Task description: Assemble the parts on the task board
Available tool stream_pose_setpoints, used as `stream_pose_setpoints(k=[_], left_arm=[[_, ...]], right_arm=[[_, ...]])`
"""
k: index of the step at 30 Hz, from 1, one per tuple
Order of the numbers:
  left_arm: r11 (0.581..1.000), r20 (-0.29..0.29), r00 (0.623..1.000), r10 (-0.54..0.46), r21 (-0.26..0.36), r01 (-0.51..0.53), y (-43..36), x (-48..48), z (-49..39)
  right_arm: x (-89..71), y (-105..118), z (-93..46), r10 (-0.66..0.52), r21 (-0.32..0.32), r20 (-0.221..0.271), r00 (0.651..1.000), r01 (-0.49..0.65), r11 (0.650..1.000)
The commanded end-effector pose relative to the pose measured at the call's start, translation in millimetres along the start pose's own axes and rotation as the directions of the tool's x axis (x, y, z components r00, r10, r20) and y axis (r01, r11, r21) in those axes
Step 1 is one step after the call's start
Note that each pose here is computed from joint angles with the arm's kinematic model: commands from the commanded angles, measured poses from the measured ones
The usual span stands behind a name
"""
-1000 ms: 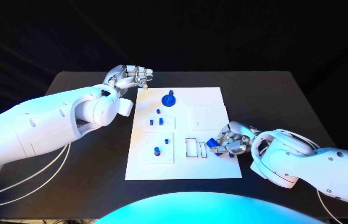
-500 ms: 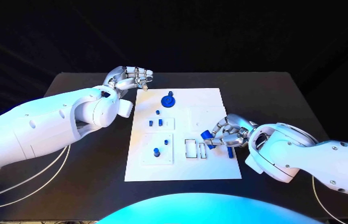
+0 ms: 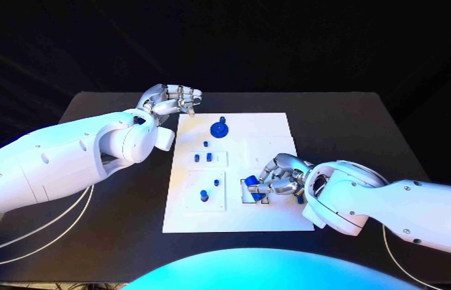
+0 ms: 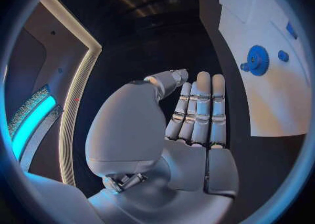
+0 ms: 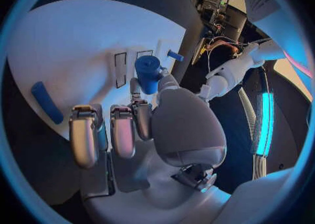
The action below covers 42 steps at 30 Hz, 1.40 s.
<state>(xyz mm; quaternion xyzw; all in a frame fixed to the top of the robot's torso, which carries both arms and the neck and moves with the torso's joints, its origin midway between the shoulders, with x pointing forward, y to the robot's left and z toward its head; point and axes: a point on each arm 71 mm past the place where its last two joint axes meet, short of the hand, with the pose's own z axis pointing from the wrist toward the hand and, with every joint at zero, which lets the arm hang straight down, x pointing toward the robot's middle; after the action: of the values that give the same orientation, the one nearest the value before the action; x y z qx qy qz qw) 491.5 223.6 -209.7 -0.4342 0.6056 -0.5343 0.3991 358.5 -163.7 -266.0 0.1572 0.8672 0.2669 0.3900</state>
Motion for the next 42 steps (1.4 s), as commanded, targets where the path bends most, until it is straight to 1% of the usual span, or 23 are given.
stream_pose_setpoints(k=[1,5,17,27,33,42], left_arm=[[1.0,-0.028,1.0,-0.012,0.016,0.012,-1.9,3.9,0.2],[1.0,-0.029,1.0,-0.012,0.016,0.013,-1.8,3.7,0.2],[1.0,-0.031,0.999,-0.013,0.016,0.013,-1.8,3.4,-0.1],[1.0,-0.031,0.999,-0.013,0.015,0.013,-1.8,3.1,-0.4],[1.0,-0.03,0.999,-0.013,0.014,0.013,-1.8,3.0,-0.6],[1.0,-0.029,1.0,-0.012,0.013,0.013,-1.9,2.5,-1.1]], right_arm=[[5.1,0.8,2.5,-0.021,0.0,-0.043,0.999,0.021,1.0],[6.2,0.4,5.8,-0.036,0.005,-0.045,0.998,0.036,0.999],[4.6,0.5,12.9,-0.07,0.009,-0.022,0.997,0.07,0.997],[2.8,3.4,17.8,-0.108,0.006,0.02,0.994,0.108,0.994],[2.8,6.3,17.4,-0.129,-0.011,0.038,0.991,0.129,0.992],[4.3,8.6,9.8,-0.143,-0.04,0.037,0.989,0.145,0.989]])
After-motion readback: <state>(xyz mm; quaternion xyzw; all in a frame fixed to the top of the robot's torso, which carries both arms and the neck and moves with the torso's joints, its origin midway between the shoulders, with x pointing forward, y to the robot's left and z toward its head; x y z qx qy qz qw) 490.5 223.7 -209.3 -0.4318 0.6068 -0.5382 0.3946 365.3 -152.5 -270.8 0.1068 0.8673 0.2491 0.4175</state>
